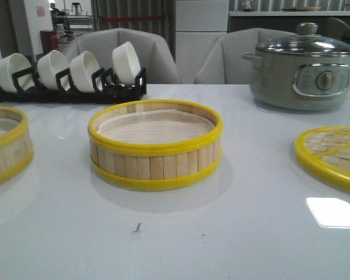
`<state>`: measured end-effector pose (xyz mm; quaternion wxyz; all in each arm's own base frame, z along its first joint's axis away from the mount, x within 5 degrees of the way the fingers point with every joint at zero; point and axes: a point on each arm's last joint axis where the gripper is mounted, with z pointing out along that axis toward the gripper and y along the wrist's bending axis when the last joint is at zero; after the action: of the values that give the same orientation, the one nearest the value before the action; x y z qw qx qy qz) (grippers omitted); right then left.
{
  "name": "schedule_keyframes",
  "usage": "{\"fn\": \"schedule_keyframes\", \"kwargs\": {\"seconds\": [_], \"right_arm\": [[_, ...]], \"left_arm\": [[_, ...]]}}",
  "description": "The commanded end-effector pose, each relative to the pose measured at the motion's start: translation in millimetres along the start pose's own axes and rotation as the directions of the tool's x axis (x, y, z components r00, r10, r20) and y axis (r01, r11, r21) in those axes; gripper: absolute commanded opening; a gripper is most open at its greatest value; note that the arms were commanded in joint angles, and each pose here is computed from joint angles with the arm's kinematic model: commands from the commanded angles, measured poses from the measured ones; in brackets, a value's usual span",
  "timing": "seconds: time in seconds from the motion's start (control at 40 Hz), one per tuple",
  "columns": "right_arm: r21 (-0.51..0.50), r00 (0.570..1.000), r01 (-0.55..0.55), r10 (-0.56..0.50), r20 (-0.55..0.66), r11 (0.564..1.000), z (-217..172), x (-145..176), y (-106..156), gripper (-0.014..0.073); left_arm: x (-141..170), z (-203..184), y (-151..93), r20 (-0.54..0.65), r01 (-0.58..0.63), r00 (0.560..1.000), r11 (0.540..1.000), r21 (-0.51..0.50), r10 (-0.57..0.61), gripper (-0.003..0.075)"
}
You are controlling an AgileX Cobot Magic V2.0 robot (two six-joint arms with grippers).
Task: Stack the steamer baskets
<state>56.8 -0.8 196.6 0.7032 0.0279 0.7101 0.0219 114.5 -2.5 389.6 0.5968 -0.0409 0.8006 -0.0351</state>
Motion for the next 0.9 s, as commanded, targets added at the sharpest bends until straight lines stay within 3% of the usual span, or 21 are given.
{"fn": "schedule_keyframes", "kwargs": {"seconds": [0.0,0.17,0.88], "right_arm": [[-0.013,0.993,0.022,-0.021,0.118,1.000,-3,-14,2,0.0056],[-0.013,0.993,0.022,-0.021,0.118,1.000,-3,-14,2,0.0056],[-0.013,0.993,0.022,-0.021,0.118,1.000,-3,-14,2,0.0056]], "left_arm": [[-37,6,-4,-0.034,-0.033,0.999,0.999,-0.022,0.032,0.0092],[-46,26,-6,-0.188,-0.065,0.981,0.997,-0.043,0.055,0.0092],[-36,46,-4,-0.197,-0.101,0.976,0.993,-0.053,0.089,0.0092]]}}
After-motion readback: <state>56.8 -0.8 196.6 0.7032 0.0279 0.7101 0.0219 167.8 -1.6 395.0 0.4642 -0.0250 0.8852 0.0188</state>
